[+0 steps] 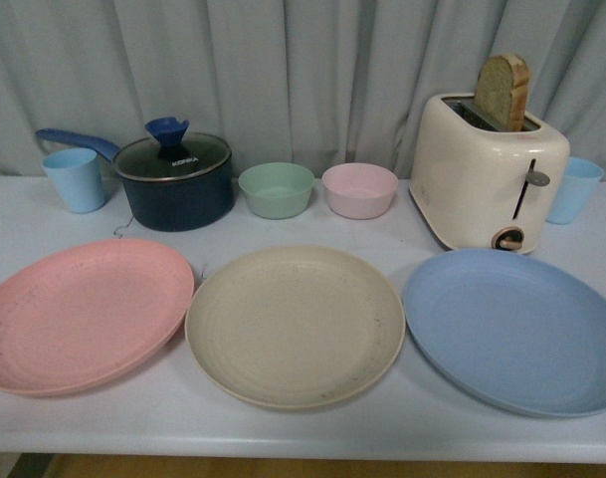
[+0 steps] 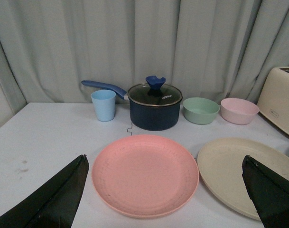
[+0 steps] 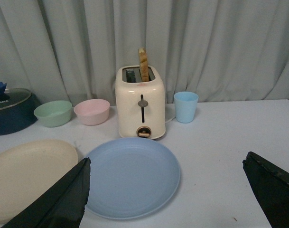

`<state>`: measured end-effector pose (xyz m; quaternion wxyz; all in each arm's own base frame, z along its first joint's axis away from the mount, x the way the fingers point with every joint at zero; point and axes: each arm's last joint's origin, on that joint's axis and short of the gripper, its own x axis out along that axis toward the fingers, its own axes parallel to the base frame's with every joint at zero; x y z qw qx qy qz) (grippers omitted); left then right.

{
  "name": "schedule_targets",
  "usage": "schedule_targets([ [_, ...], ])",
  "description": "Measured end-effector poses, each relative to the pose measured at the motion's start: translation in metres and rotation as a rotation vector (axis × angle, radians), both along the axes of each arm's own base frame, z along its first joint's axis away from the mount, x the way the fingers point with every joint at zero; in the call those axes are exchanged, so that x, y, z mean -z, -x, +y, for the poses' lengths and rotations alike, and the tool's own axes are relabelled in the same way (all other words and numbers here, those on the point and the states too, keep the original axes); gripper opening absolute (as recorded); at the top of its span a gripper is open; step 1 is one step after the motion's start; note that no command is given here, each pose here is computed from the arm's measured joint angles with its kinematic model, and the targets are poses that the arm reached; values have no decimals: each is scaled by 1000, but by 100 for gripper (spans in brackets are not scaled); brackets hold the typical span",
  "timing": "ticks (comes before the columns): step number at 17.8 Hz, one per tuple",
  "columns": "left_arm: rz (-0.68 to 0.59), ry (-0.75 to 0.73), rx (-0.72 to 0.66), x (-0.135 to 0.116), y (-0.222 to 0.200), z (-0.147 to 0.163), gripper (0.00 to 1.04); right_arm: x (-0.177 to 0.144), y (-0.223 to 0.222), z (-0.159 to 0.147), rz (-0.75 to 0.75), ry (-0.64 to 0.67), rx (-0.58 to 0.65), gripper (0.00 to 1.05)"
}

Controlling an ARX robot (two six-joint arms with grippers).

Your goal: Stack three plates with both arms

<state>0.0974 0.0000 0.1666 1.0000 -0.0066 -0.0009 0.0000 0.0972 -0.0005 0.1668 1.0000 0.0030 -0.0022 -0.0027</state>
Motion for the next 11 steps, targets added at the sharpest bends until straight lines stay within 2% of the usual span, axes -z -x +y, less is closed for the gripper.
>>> schedule_targets([
  [11,0,0,0,0,0,0,98,0,0,0,0,0,0,98],
])
